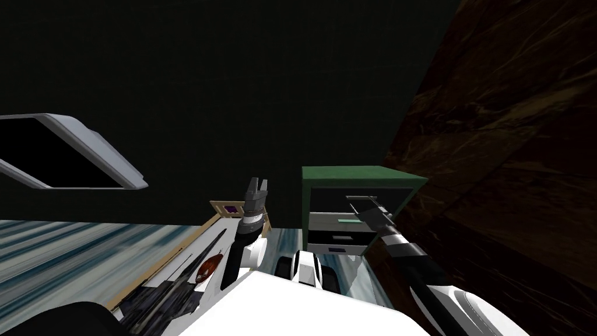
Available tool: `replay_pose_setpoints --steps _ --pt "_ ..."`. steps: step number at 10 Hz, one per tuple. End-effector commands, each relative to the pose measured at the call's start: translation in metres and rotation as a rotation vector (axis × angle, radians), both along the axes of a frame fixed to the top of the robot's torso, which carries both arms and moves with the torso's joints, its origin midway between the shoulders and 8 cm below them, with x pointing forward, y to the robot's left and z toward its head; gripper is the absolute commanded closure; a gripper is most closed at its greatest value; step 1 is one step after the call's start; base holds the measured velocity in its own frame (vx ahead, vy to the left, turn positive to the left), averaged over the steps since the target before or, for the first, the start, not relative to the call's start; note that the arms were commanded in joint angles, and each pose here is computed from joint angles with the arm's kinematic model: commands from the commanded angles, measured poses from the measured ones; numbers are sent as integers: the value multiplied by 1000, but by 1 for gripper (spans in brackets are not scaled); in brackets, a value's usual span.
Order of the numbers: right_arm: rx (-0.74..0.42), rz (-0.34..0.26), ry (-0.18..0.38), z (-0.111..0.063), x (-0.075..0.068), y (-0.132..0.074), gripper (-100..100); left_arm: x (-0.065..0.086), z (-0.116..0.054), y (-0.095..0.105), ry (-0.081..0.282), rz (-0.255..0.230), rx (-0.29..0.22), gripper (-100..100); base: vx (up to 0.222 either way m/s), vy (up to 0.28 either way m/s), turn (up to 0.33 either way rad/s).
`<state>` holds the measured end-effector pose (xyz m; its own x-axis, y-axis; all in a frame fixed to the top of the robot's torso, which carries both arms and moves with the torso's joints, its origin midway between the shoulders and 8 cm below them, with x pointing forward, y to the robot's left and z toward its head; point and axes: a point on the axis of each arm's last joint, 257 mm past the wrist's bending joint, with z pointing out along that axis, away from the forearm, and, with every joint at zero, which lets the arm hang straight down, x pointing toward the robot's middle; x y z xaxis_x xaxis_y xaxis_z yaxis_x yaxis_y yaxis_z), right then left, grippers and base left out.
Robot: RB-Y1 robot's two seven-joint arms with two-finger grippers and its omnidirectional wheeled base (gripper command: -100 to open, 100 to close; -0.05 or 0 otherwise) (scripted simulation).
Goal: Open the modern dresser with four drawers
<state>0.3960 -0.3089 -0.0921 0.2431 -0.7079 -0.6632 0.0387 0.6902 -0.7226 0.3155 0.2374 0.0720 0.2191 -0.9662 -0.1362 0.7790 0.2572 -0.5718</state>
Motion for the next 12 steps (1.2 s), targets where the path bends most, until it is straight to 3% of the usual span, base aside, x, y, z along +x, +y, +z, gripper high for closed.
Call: replay_pose_setpoints --steps 1,8,11,12 --pt "-128 -38 11 -9 1 -10 -100 0 0 0 0 0 0 0 7 74 -15" --pt "-522 -147 49 -31 6 -50 -100 0 0 0 0 0 0 0 13 95 -28" --pt "-498 -138 46 -26 3 -49 -100 0 0 0 0 0 0 0 56 31 -6" --pt "-496 -139 46 -25 3 -50 100 0 0 0 0 0 0 0 9 3 0"
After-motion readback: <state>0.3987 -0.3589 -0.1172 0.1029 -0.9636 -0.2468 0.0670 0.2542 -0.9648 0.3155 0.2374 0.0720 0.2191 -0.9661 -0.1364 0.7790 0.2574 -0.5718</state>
